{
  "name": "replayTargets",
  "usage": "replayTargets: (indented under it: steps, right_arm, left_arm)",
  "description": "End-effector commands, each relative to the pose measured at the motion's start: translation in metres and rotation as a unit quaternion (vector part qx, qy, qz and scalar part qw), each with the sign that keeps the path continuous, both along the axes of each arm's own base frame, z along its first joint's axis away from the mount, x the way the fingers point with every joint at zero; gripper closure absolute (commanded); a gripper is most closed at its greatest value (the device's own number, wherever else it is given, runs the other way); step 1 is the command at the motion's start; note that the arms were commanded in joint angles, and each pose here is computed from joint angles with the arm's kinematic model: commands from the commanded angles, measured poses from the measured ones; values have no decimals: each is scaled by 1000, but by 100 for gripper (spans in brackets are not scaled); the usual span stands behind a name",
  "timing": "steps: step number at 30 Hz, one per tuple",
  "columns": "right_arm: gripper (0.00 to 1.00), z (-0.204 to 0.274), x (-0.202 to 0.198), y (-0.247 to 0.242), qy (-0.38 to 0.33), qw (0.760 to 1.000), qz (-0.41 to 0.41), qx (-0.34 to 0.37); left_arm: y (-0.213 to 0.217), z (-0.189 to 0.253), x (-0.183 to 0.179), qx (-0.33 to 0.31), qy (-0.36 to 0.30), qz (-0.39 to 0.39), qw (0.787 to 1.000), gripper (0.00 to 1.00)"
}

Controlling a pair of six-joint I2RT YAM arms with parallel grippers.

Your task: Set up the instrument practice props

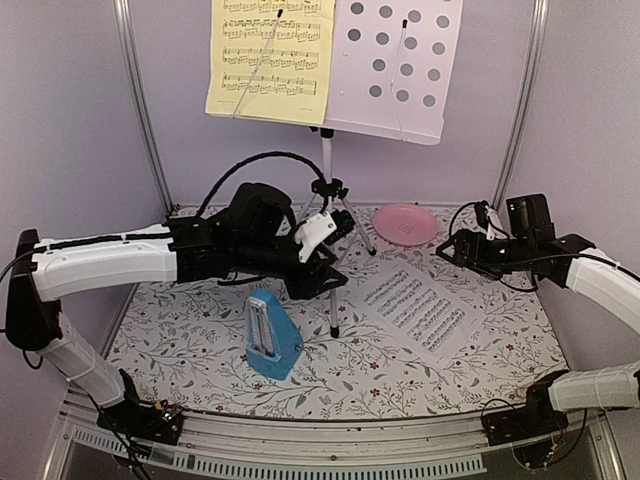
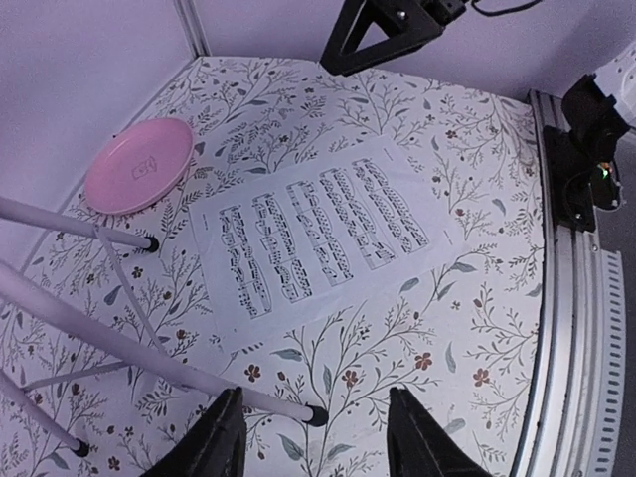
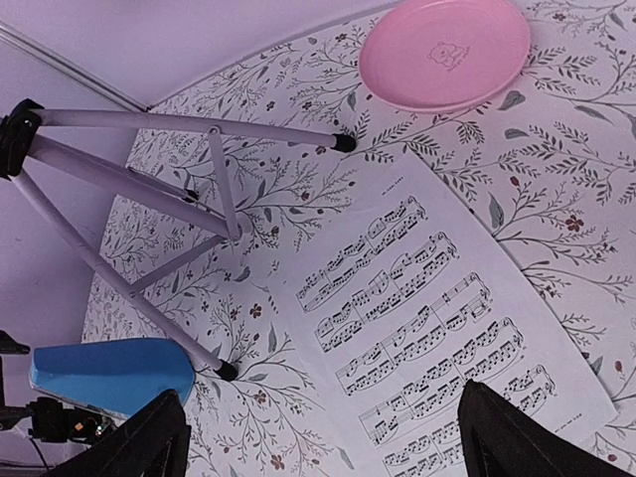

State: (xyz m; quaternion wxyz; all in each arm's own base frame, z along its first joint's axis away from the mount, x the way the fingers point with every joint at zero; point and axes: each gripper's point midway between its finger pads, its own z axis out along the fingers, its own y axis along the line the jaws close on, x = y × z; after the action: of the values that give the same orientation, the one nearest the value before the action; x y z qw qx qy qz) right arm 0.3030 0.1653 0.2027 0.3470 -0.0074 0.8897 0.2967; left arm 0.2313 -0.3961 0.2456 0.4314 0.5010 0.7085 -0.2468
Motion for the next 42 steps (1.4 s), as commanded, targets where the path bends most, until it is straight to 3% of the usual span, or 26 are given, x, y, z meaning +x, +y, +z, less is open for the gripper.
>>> replayTargets:
  steps: [1,10,20,31,42]
  right_arm:
    - [4,-35,-9,-18,79,996,-30,40]
    - [4,-78,-14,-78,145,975,-149,73]
    - [1,-118,-27,-114,201,953,-227,26]
    - [1,-155,-14,-127,226,945,-235,-25]
    - [3,-182,-3,-105,247,953,-176,12]
  left_arm:
    - [-41,-30,-7,34,13,-58,998,51]
    - [-127,-98,-9,88,40,-117,988,55]
    - [-152,-165,11,143,63,-112,981,58]
    - [-154,-203,33,162,70,-83,981,60]
    - [-148,-235,53,166,95,-66,979,66]
